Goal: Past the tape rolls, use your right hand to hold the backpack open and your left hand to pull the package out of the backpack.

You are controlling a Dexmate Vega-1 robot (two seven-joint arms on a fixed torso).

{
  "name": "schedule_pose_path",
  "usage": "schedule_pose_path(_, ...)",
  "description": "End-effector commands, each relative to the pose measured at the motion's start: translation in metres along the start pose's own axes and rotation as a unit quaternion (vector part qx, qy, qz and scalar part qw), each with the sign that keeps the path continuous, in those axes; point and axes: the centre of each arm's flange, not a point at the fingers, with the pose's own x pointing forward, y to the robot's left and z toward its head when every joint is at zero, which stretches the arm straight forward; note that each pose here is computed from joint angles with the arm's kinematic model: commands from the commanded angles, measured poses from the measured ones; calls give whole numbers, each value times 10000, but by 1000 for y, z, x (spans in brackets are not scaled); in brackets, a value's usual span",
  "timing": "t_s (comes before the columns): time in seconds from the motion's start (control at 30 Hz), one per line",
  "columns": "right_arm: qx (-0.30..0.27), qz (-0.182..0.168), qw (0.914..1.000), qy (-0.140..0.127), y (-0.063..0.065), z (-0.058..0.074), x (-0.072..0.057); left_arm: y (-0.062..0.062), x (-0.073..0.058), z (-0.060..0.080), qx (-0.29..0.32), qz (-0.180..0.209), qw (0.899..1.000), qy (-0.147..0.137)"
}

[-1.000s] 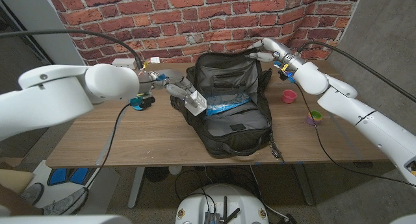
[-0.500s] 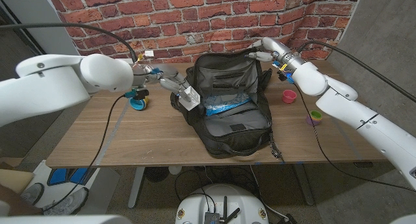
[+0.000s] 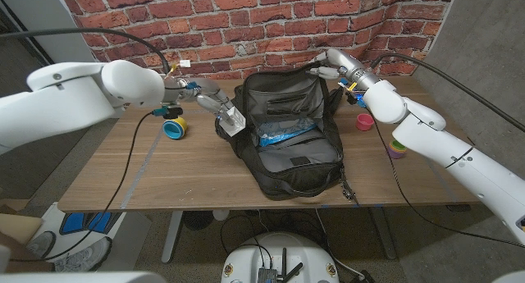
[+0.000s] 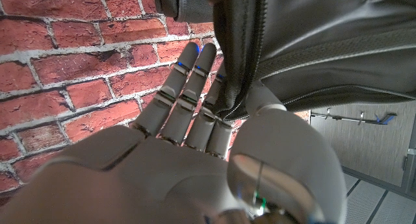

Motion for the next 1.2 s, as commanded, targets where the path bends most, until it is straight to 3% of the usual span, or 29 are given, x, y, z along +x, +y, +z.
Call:
schedule_pose_path(0.03,-117,-138,9996,230,3,11,-6,7,3,-18,73,-69,9998,173)
schedule_pose_path(0.57,-210,-263,9981,520,0,20,-26,11,3,-34,169,-64,9993,327)
schedule_pose_path(1.2,-246,52,9975,658,-6,28,-53,15,4,-44,360,35,9984,428)
